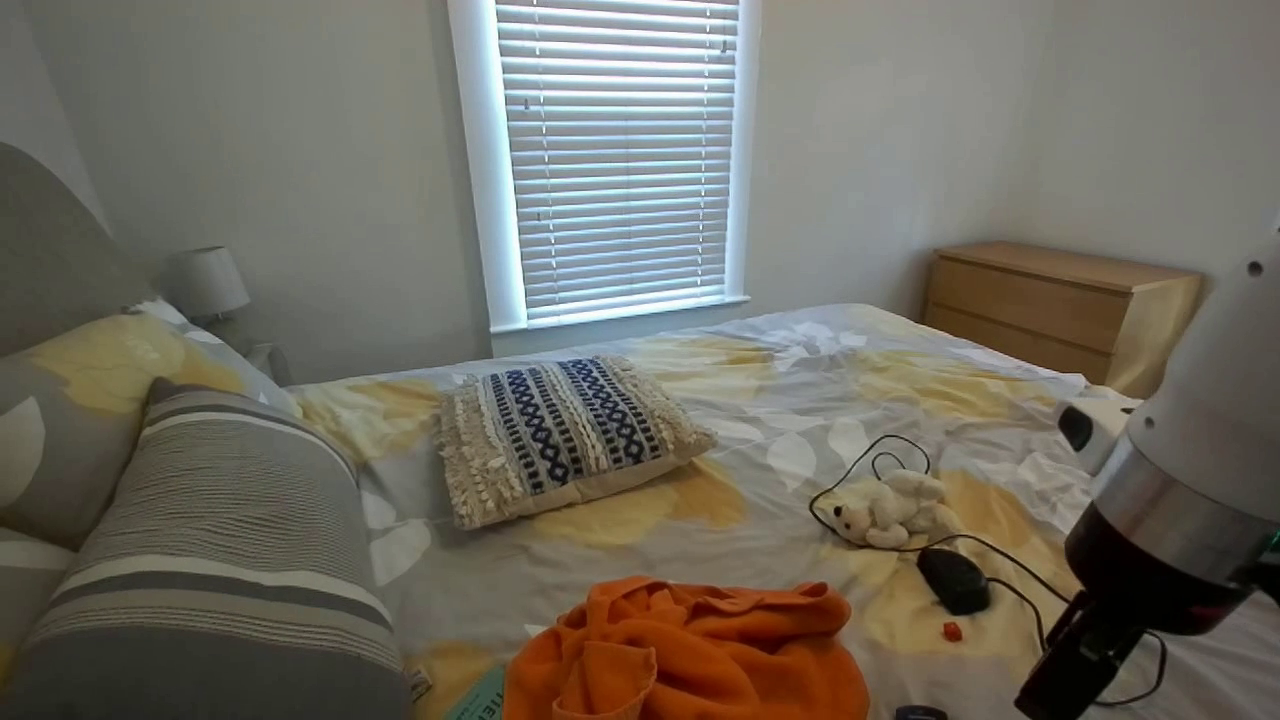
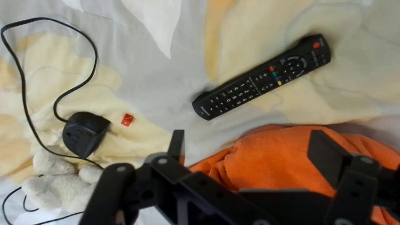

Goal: Press a button on the remote

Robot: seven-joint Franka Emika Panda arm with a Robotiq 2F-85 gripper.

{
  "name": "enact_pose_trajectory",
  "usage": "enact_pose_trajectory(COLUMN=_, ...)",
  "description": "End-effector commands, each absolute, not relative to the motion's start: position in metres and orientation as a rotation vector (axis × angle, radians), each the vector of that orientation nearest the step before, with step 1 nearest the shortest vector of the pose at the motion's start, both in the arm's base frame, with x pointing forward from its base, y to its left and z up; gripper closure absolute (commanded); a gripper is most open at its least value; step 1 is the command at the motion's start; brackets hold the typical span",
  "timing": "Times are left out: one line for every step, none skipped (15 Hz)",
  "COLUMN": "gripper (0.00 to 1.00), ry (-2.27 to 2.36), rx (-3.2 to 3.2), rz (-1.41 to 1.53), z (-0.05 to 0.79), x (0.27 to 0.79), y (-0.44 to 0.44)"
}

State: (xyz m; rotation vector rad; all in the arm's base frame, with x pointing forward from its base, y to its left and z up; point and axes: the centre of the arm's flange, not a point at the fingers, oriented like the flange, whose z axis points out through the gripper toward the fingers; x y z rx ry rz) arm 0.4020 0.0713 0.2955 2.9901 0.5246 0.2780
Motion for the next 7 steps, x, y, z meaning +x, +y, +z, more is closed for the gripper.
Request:
enact_pose_trajectory(gripper=0.0, ry=0.598, rx=2.941, rz=0.341, z=0.338, x=0.361, y=0.06)
enact_pose_trajectory(gripper=0.0, ry=0.632, rx=2.933, rz=0.378, z=0.349, x=0.361, y=0.061)
enact_pose_trajectory(gripper=0.0, ry=0.654, rx=2.93, rz=0.459, z=0.361, x=0.361, y=0.063)
enact_pose_trajectory(gripper=0.0, ry=0.738, rx=2.922, rz=0.552, z=0.371, x=0.358, y=0.067)
enact_pose_trajectory(gripper=0.0, ry=0.646, rx=2.925, rz=0.448, z=0.354, x=0.399, y=0.073)
enact_pose_trajectory(gripper=0.0, ry=0.657, rx=2.918, rz=0.479, z=0.362, x=0.398, y=0.074)
enact_pose_trajectory(gripper=0.0, ry=0.655, rx=2.916, rz=0.487, z=0.365, x=0.398, y=0.074)
